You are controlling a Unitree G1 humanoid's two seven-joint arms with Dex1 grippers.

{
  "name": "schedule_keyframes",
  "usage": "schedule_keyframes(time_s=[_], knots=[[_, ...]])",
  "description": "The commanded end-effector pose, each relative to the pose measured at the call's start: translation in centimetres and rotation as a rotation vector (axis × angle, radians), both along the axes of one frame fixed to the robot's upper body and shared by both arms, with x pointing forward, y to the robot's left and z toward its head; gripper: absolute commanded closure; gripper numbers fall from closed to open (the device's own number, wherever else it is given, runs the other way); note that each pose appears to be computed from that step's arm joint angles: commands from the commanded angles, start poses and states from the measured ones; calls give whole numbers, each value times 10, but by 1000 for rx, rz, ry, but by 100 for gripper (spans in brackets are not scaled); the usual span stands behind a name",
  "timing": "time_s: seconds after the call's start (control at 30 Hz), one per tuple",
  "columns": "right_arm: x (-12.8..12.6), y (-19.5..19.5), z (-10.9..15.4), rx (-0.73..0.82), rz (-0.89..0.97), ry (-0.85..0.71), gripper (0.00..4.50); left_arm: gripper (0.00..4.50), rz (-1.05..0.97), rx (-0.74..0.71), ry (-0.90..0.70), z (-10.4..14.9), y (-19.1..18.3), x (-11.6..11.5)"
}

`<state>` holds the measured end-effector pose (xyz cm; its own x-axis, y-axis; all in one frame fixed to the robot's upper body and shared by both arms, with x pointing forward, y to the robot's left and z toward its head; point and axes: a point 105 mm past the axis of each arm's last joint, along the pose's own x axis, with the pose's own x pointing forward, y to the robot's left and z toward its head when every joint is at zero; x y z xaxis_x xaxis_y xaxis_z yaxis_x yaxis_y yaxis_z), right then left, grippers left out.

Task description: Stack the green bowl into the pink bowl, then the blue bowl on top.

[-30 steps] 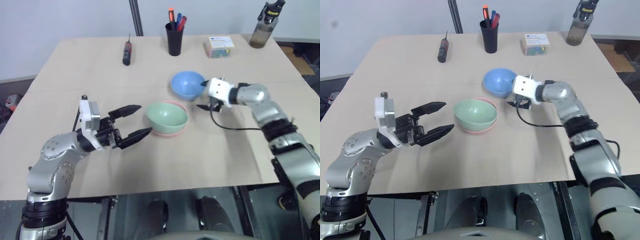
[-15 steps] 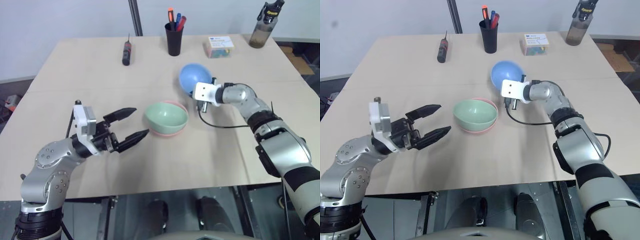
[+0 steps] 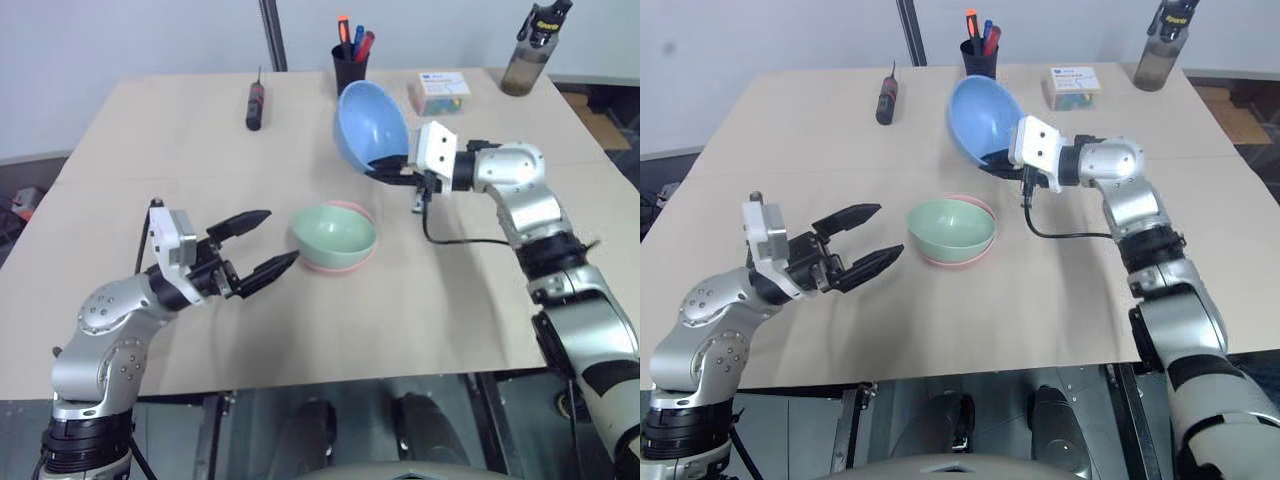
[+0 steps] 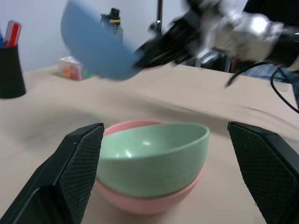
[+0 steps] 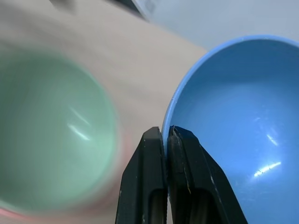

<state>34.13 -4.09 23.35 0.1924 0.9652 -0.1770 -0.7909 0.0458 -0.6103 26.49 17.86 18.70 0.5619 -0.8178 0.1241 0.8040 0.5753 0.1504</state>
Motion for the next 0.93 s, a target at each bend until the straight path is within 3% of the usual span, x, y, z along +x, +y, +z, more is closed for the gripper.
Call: schedule_keyframes(time_s=[0.03, 0.13, 0.2, 0.43, 0.57, 0.67, 0.77, 0.93], knots=[[-38, 18, 0, -24, 121, 70, 439, 0, 17, 11, -39, 5, 3, -1], [-43, 30, -23, -46, 106, 119, 363, 0, 21, 11, -39, 4, 1, 2], [-33, 27, -33, -71, 45, 110, 286, 0, 22, 23, -37, 4, -1, 3], [-33, -10, -8, 23, -70, 125, 11, 0, 76, 79, -8, 0, 4, 4], [-49, -57, -5, 88, -210, 194, 2, 0, 28, 97, 7, 7, 11, -8], [-64, -88, -16, 77, -314, 257, 2, 0, 116, 155, 22, 6, 29, -4], [-75, -121, -27, 48, -430, 301, 2, 0, 80, 192, 77, 5, 40, -13], [-87, -139, -29, 66, -522, 322, 2, 0, 75, 219, 102, 7, 48, -12]])
